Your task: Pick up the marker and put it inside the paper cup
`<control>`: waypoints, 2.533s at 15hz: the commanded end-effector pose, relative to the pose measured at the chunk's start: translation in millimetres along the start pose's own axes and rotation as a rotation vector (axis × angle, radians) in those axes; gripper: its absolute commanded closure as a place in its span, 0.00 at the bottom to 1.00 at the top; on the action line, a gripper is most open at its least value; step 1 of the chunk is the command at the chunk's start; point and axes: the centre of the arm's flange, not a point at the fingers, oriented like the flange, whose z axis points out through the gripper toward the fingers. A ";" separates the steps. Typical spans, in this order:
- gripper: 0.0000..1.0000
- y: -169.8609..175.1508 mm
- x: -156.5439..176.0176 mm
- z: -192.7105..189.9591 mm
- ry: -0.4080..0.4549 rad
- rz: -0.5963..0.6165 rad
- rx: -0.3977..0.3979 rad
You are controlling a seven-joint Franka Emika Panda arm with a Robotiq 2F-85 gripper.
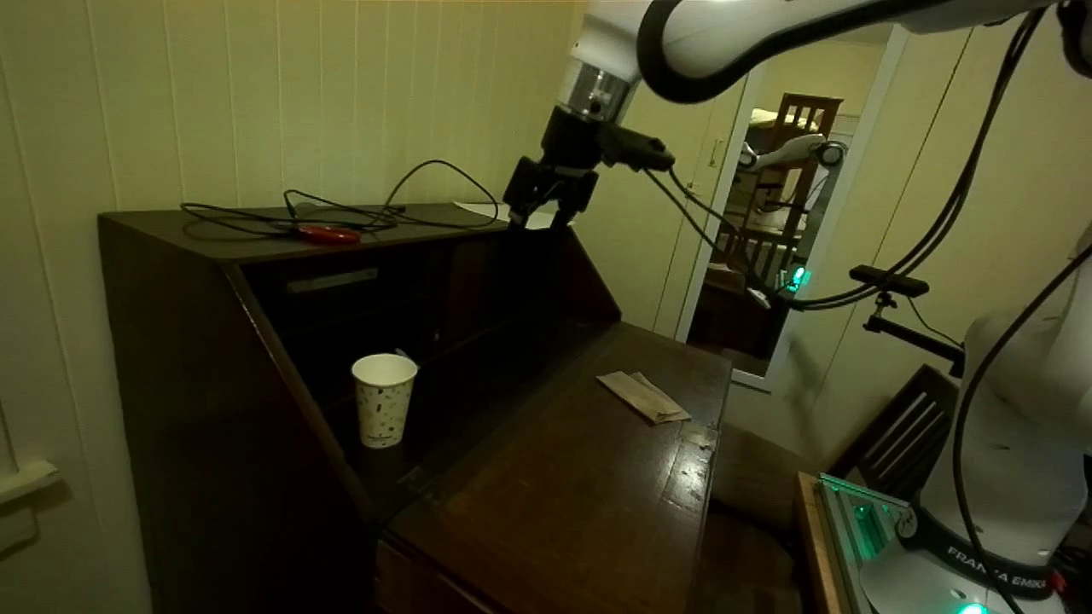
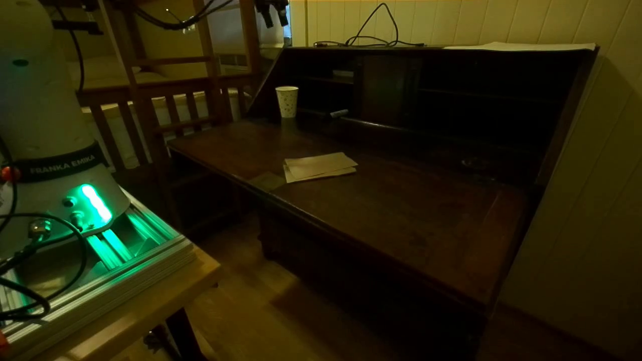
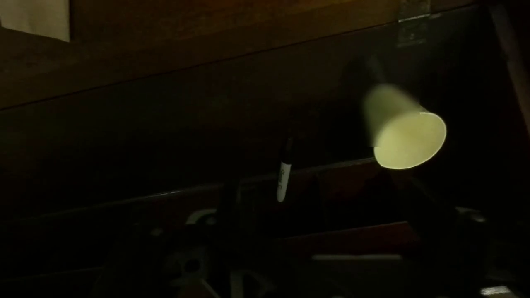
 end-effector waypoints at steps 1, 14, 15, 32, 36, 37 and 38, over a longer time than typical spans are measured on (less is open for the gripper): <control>0.00 3.1 32.5 57.5 0.035 0.028 -0.001; 0.00 -13.6 47.4 163.2 -0.042 0.010 -0.053; 0.00 -13.4 48.3 162.2 -0.042 0.011 -0.054; 0.00 -23.3 88.1 306.1 0.048 0.238 -0.128; 0.00 -28.8 94.9 314.4 0.012 0.215 -0.142; 0.00 -30.8 93.4 318.4 0.004 0.209 -0.143; 0.00 -32.8 93.0 321.6 -0.001 0.205 -0.145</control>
